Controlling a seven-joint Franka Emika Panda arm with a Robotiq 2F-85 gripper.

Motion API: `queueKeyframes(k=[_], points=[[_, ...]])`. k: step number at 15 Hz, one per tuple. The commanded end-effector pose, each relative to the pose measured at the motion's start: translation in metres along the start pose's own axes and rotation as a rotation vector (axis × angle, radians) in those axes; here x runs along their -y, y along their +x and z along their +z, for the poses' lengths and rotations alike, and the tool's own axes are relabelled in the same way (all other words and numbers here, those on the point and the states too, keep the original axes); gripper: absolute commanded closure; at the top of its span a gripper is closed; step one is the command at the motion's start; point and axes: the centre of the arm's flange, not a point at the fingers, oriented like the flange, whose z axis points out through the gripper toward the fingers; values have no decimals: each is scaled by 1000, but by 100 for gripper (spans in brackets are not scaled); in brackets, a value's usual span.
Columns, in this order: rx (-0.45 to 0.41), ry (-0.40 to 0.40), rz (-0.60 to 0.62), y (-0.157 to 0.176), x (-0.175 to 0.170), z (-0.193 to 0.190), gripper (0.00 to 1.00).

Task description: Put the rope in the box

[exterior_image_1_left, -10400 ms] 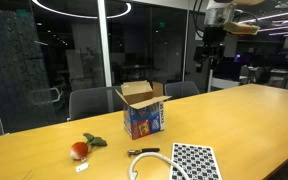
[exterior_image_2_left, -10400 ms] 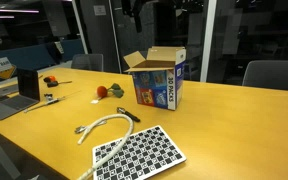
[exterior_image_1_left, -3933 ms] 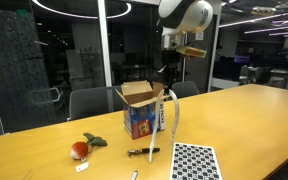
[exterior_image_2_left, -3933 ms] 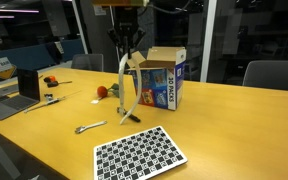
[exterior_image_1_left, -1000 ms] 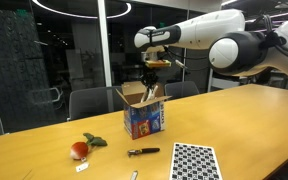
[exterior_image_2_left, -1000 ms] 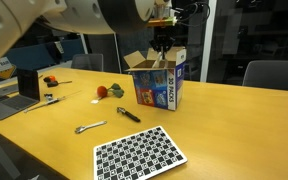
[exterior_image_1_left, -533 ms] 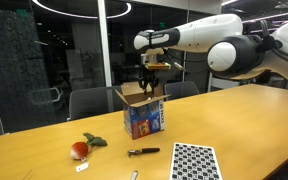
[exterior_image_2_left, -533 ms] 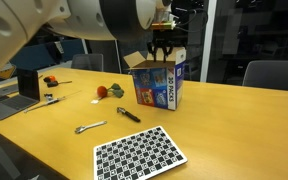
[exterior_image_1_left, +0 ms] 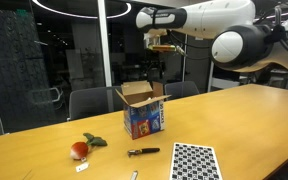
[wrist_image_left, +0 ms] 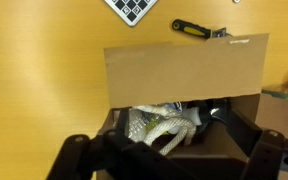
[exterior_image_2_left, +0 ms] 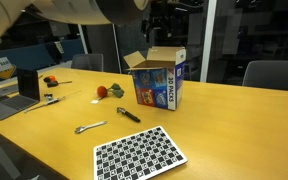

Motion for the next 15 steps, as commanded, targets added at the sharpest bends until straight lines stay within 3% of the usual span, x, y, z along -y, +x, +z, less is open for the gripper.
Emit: queueKeyframes(k=[1,4,7,10,15], points=[[11,-38,-1,-47,8,-85,0],[-3,-45,-19,-113,15,-121,0],[-27,-47,-38,-176,19,-130,0],[-32,-47,-38,-207,17,-138,0],[30,-76,5,-226,6,-141,0]])
